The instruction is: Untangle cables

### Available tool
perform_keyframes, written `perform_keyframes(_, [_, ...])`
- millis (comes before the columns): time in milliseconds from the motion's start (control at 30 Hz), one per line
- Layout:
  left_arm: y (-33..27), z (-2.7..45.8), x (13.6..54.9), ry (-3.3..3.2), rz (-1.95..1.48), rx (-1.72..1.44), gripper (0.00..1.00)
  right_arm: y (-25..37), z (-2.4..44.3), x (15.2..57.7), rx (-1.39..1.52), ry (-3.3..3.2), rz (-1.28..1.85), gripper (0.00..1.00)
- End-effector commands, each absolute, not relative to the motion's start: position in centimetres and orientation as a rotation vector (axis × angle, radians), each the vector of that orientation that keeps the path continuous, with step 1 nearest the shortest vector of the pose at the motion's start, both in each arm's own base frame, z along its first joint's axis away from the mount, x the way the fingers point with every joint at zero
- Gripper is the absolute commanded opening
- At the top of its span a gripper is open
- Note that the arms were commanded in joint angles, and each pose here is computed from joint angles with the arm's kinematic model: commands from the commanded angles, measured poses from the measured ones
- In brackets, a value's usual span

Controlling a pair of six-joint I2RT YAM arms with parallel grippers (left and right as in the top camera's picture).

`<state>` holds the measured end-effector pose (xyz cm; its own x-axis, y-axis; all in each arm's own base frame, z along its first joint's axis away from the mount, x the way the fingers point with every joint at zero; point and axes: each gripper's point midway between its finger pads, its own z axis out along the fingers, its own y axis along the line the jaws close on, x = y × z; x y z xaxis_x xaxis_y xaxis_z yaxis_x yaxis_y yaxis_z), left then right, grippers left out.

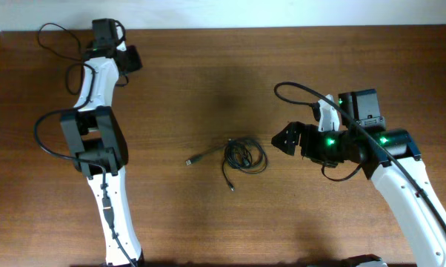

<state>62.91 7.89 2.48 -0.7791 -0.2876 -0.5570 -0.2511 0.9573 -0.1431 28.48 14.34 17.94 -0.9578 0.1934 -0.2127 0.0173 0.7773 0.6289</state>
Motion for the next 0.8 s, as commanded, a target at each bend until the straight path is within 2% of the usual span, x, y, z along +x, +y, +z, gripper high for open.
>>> perform_keyframes(0, [7.1,2.3,62.8,2.516,-0.074,-0.355,0.14,14.4,18.0,28.6,0.135,2.702,0.939,0.99])
perform_keyframes(67, [7.3,2.0,62.5,2.527,-0.059,-0.362,0.00,14.4,18.0,28.5,0.135,2.703,0.939,0.99])
perform_keyframes(233, [10.4,-0.2,61.8,2.545,0.152,-0.428,0.00,14.4,18.0,28.4,0.138,2.709,0.939,0.99])
perform_keyframes(400, [12.3,-3.0,60.9,2.579,0.193,-0.464,0.00,14.4,17.9,28.3,0.141,2.713,0.938,0.99])
perform_keyframes(600, [13.2,-2.1,63.5,2.448,0.186,-0.463,0.00,14.4,17.9,28.2,0.143,2.718,0.938,0.98])
perform_keyframes(767, [13.5,-3.2,65.1,2.390,0.207,-0.389,0.00,14.3,17.6,27.7,0.157,2.746,0.936,0.99])
